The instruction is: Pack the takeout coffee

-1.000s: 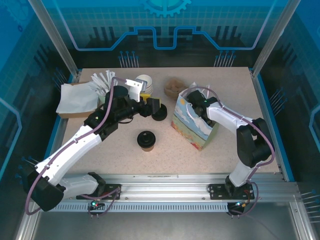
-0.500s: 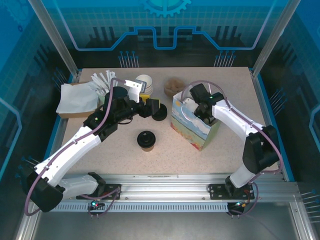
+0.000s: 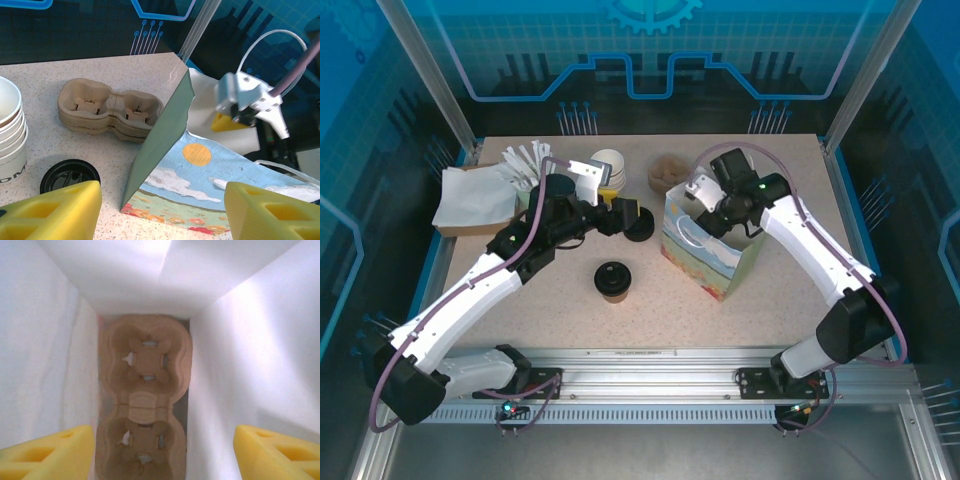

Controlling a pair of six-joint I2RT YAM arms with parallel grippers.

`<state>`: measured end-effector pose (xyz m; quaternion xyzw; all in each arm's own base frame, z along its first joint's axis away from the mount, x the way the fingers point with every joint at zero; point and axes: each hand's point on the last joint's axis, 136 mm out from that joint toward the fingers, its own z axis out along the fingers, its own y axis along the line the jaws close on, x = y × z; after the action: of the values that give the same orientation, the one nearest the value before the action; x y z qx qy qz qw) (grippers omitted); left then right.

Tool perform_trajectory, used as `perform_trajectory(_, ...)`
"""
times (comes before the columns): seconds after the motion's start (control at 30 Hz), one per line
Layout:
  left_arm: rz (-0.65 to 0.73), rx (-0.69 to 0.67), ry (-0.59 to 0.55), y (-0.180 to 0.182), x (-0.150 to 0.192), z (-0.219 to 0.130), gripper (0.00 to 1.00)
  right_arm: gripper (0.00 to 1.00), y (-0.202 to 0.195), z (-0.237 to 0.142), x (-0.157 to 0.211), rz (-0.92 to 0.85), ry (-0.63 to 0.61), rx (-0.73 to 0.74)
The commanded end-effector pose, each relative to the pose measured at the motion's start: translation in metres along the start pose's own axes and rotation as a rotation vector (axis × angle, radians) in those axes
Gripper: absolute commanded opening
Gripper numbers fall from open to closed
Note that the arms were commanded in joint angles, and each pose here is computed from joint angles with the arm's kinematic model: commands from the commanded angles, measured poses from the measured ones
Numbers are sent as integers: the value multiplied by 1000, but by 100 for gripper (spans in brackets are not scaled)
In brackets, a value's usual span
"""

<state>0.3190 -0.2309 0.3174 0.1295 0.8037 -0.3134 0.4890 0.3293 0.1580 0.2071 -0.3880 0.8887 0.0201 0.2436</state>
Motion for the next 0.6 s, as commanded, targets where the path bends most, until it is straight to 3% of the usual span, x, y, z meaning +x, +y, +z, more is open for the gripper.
perform_trajectory(0.0, -6, -22, -5, 8, 3, -4, 68, 74, 2, -31, -14, 13, -73, -3)
perform_trajectory(0.3, -32, -29, -1, 15, 6, -6, 69, 74, -8, -92, -52, 52, -272, 27)
perform_trajectory(0.57, -139, -73, 21, 42, 24, -21, 69, 75, -8, -180, -97, 150, -577, 47)
